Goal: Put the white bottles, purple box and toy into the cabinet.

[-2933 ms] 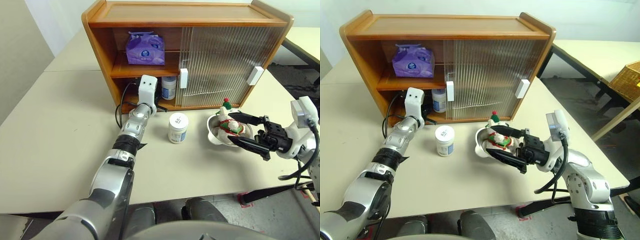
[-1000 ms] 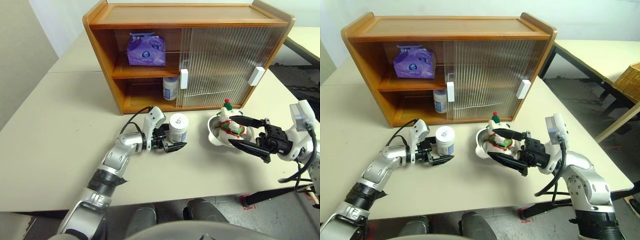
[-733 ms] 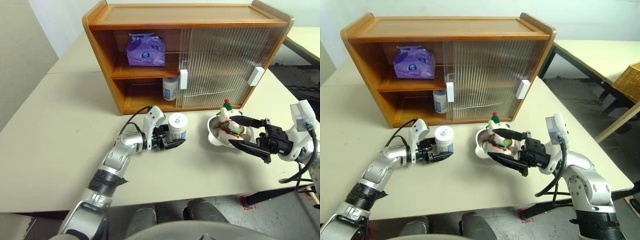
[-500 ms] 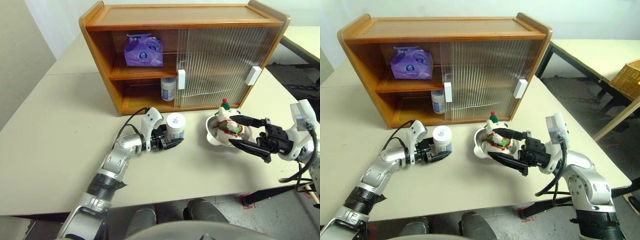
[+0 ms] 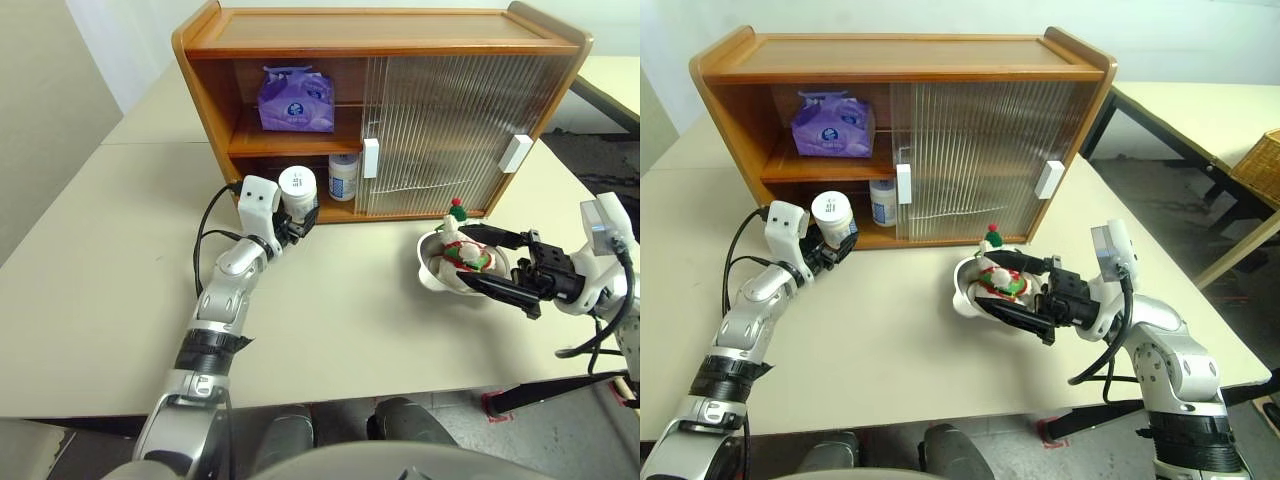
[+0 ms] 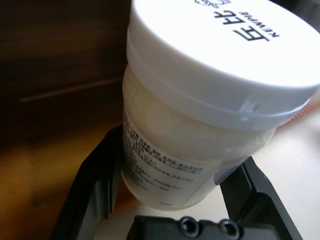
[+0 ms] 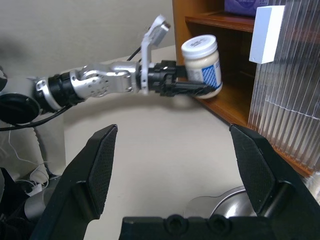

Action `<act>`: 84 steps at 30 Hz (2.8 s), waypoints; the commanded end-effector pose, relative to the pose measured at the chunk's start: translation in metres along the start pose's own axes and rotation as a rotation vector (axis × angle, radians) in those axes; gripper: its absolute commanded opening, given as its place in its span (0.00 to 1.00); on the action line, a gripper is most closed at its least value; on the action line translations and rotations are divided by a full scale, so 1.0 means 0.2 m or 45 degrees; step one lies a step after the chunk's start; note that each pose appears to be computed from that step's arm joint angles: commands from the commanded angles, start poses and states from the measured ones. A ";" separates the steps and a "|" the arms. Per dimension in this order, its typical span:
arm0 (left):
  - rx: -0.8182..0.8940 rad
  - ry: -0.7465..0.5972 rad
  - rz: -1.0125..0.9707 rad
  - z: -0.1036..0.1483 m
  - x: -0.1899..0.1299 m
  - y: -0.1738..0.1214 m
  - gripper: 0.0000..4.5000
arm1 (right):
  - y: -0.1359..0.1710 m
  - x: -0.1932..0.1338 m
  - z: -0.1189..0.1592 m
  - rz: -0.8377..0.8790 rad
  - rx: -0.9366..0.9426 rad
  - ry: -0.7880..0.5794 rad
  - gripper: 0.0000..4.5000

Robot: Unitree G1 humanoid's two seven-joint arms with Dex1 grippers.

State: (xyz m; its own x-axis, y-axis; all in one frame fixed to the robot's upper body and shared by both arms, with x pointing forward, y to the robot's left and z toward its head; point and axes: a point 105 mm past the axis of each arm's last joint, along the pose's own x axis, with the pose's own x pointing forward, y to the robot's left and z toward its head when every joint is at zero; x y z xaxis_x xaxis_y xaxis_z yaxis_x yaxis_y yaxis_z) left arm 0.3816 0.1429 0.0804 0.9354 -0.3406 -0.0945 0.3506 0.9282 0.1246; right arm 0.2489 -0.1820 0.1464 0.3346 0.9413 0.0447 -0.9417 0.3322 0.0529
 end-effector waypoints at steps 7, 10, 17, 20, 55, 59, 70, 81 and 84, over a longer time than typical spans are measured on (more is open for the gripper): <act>-0.037 0.096 0.145 -0.02 0.17 0.03 0.69 | 0.00 0.02 0.00 0.011 0.009 0.012 1.00; -0.051 0.115 0.169 -0.03 0.20 0.04 0.69 | 0.01 0.01 0.00 0.008 0.011 0.011 1.00; -0.058 0.160 0.235 -0.05 0.24 0.09 0.69 | 0.01 0.01 -0.01 0.001 0.013 0.008 1.00; -0.056 0.158 0.262 -0.05 0.24 0.11 0.69 | 0.01 0.01 -0.01 0.000 0.015 0.009 1.00; 0.014 0.005 -0.233 -0.05 -0.16 -0.19 0.62 | 0.01 -0.01 -0.02 0.020 0.026 0.003 1.00; 0.150 -0.206 -0.461 0.13 -0.14 -0.35 0.32 | 0.01 -0.01 -0.03 0.017 0.027 0.003 1.00; 0.074 -0.403 -0.646 0.31 0.03 -0.65 0.01 | 0.02 -0.02 -0.02 -0.001 0.014 0.000 1.00; 0.143 -0.470 -0.527 0.43 0.17 -0.64 0.01 | 0.02 0.00 -0.02 -0.004 0.017 -0.002 1.00; 0.172 -0.437 -0.435 0.43 0.21 -0.57 0.01 | 0.02 0.00 -0.02 -0.003 0.014 -0.003 1.00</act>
State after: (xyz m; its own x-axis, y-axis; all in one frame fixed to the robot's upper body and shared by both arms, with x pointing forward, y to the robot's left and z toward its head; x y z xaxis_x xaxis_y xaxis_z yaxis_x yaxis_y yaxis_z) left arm 0.3786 0.0039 0.1517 0.6904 -0.6958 0.1983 0.6457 0.7162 0.2647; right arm 0.2451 -0.1825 0.1399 0.3440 0.9379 0.0444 -0.9369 0.3397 0.0820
